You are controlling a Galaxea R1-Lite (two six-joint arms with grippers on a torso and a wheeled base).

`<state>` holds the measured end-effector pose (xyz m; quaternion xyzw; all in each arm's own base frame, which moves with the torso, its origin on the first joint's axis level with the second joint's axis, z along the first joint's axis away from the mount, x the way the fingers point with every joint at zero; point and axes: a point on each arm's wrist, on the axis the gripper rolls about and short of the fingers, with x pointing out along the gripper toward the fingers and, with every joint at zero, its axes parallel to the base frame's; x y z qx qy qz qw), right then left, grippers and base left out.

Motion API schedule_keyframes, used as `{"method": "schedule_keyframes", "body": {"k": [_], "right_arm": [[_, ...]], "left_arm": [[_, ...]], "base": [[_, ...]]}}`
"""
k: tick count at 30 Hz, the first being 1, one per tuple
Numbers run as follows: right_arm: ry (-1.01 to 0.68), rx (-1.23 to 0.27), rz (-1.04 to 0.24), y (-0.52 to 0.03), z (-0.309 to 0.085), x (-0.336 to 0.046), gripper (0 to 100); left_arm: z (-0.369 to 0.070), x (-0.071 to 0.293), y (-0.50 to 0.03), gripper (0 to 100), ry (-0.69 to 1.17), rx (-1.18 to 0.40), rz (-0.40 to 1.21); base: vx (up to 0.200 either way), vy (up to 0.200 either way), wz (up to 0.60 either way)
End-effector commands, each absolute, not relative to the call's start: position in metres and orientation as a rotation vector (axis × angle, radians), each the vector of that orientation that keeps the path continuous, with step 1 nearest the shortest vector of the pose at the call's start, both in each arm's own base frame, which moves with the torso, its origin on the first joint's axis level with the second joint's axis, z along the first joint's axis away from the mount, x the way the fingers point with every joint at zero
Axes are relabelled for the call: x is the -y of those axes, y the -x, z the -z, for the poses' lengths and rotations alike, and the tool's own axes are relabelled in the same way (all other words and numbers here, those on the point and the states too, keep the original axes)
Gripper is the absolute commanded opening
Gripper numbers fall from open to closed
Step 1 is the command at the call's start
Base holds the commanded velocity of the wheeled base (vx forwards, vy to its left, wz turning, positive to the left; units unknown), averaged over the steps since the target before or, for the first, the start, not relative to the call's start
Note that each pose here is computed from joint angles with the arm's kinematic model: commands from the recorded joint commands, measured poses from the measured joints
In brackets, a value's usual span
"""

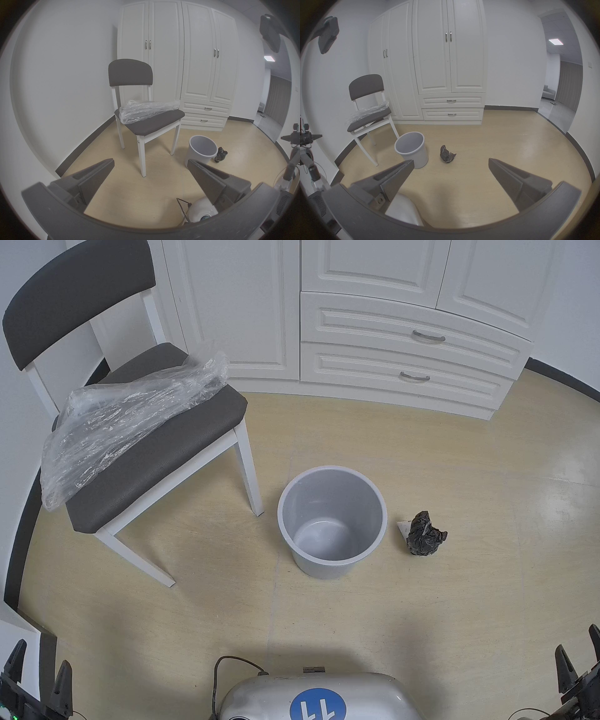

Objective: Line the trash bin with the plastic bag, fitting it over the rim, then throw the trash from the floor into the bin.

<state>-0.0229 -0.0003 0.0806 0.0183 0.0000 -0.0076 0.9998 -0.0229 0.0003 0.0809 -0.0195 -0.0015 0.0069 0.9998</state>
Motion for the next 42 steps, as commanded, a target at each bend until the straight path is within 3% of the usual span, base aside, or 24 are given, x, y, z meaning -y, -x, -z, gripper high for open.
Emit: {"method": "schedule_keyframes", "body": {"k": [1, 22, 29, 37, 39, 42], "right_arm": [[-0.020, 0.000, 0.012, 0.023, -0.076, 0.000, 100], [0.035, -0.001, -0.005, 0.023, -0.076, 0.000, 100], [-0.002, 0.002, -0.017, 0.023, -0.076, 0.000, 100], [-0.014, 0.009, 0.023, 0.023, -0.076, 0.000, 100], [0.134, 0.205, -0.028, 0.029, -0.105, -0.001, 100], [0.174, 0.253, -0.065, 0.031, -0.115, -0.002, 100]], "left_arm": [[-0.076, 0.000, 0.023, 100, 0.040, 0.002, -0.014], [-0.076, 0.001, 0.023, 100, -0.043, 0.002, 0.034], [-0.076, 0.000, 0.023, 100, 0.063, -0.001, -0.015], [-0.076, -0.001, 0.023, 100, 0.060, 0.008, -0.026], [-0.077, 0.000, 0.023, 100, -0.026, 0.011, -0.006], [-0.077, 0.000, 0.023, 100, -0.040, 0.015, 0.006]], "base": [[0.000, 0.000, 0.00], [0.000, 0.000, 0.00], [0.000, 0.000, 0.00], [0.000, 0.000, 0.00], [0.000, 0.000, 0.00], [0.000, 0.000, 0.00]]}}
